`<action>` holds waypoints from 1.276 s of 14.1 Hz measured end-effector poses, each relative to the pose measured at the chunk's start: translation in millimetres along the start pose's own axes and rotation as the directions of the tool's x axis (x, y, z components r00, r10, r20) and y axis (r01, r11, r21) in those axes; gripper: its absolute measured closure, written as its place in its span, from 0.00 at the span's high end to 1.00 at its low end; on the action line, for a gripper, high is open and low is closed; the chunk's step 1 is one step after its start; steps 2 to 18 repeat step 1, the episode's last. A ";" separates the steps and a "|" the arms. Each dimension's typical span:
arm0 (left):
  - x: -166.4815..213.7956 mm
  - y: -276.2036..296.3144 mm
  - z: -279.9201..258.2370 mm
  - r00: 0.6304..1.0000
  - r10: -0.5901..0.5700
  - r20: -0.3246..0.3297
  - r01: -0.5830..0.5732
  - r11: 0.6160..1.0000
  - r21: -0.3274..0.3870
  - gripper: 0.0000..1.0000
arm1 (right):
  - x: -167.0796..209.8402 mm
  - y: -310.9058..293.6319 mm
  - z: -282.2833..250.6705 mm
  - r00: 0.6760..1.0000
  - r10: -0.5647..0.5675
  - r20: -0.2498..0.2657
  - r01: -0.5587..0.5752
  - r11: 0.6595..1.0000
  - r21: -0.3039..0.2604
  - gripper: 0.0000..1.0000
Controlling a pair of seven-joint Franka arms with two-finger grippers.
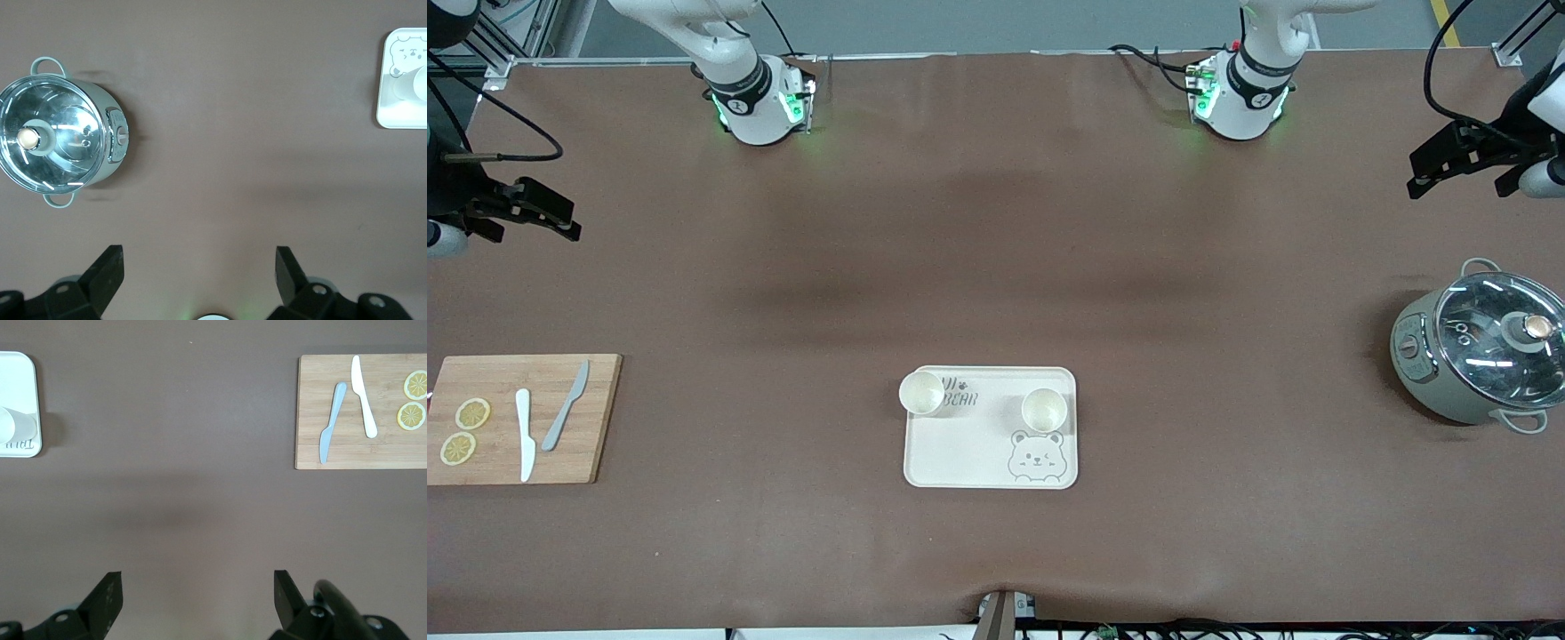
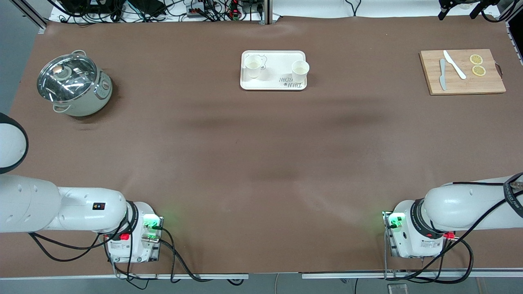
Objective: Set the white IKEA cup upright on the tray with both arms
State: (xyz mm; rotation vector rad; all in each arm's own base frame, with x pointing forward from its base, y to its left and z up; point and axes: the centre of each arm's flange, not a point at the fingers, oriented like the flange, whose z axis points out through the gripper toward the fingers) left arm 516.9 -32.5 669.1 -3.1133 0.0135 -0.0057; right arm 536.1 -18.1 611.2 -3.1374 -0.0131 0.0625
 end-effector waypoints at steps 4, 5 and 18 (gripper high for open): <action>1.3 0.1 0.1 1.000 0.000 0.000 0.000 1.000 0.000 1.00 | 0.0 0.0 1.3 1.000 0.000 0.005 0.000 1.000 0.000 1.00; 1.3 0.1 0.1 1.000 0.000 0.000 0.000 1.000 0.000 1.00 | 0.0 0.0 1.3 1.000 0.000 0.005 0.000 1.000 0.000 1.00; 1.3 0.1 0.1 1.000 0.000 0.000 0.000 1.000 0.000 1.00 | 0.0 0.0 1.3 1.000 0.000 0.005 0.000 1.000 0.000 1.00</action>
